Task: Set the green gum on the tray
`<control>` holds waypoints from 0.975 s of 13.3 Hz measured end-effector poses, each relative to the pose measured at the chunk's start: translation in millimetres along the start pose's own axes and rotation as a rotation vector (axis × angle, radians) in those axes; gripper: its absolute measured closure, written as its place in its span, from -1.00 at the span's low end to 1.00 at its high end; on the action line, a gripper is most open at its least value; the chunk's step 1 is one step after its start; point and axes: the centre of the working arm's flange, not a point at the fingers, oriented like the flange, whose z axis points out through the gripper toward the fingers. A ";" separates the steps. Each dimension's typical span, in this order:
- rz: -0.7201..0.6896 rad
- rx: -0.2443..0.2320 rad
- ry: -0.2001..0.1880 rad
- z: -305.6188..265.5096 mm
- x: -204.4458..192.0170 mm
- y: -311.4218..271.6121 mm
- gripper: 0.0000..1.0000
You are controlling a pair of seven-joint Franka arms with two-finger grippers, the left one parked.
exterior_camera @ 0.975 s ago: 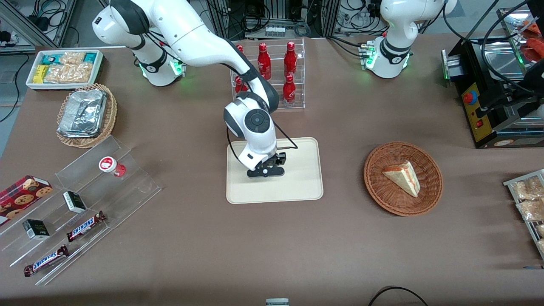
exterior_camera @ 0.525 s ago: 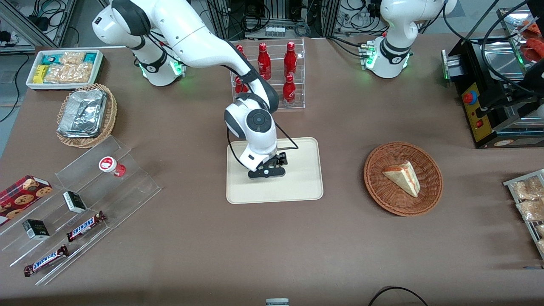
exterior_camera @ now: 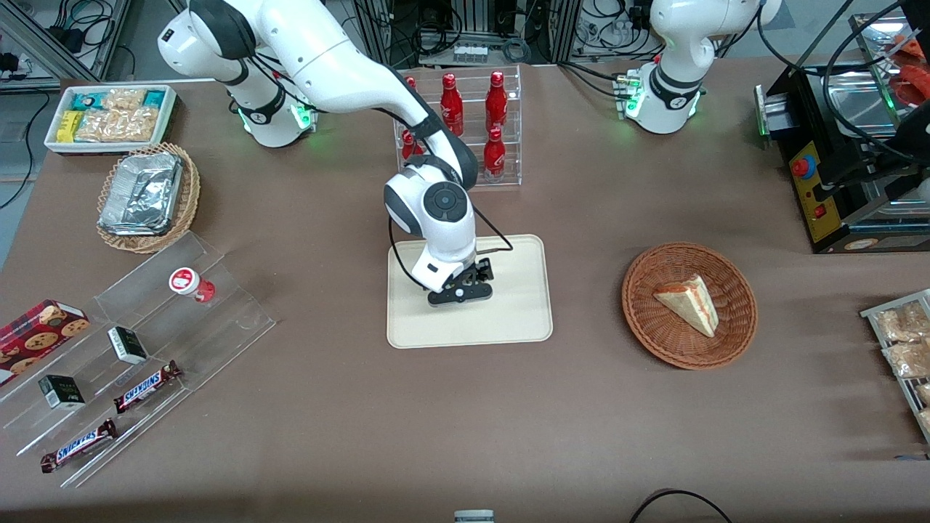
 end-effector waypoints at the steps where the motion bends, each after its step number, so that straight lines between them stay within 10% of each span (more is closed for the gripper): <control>1: -0.004 -0.003 -0.008 -14.7 1.7 1.7 -1.00; 13: -0.172 -0.009 -0.209 -200.8 32.5 166.0 -1.00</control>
